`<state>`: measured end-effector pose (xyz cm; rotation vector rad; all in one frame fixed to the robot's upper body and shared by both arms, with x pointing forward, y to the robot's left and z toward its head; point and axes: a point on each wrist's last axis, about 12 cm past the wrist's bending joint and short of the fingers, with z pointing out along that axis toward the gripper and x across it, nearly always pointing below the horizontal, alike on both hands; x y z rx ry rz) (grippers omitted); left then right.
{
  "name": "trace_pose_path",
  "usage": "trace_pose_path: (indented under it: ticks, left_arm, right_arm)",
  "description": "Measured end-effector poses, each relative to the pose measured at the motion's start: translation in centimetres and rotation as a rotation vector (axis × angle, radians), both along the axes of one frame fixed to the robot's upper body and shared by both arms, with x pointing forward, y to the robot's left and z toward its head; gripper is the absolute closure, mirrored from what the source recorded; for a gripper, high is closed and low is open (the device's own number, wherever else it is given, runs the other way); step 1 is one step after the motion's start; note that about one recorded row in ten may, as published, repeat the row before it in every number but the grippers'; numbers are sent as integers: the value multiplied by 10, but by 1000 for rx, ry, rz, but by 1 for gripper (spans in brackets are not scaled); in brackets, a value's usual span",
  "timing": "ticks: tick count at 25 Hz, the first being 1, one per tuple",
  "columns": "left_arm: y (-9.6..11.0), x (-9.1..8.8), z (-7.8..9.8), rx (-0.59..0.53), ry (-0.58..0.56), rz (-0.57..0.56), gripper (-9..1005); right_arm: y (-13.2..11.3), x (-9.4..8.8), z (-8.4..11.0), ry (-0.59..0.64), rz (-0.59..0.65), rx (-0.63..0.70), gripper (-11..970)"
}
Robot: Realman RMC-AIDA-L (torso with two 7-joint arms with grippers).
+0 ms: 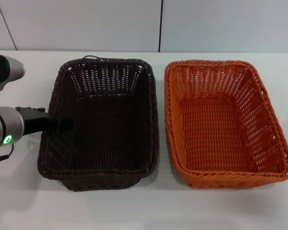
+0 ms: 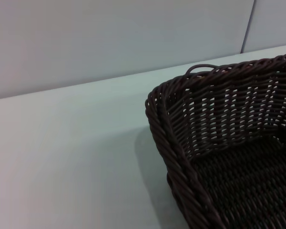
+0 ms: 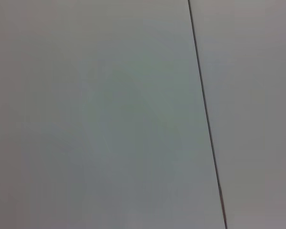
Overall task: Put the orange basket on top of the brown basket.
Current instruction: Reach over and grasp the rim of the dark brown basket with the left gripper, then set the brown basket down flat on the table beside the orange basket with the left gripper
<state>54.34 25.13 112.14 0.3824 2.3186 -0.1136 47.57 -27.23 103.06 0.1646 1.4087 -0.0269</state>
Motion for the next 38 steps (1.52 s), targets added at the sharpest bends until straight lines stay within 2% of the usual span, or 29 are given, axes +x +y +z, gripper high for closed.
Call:
trace_pose_path:
  ticks: [7,18,24,31,38]
  left_arm:
    - [-1,2,-1,11,25,-8,220]
    - [-2,-1,8,30,30,-43,553]
    - [-2,1,16,59,10,-92,664]
    - [5,6,28,114,-34,-191,707]
    - [26,13,56,187,-109,-309,728]
  right_arm:
    - [1,0,0,-2,2,2,207]
    - [1,0,1,-3,1,3,207]
    - [0,-1,1,-3,-2,4,207]
    - [-1,-2,1,-7,-11,5,207]
    - [-1,-2,1,-7,-14,6,207]
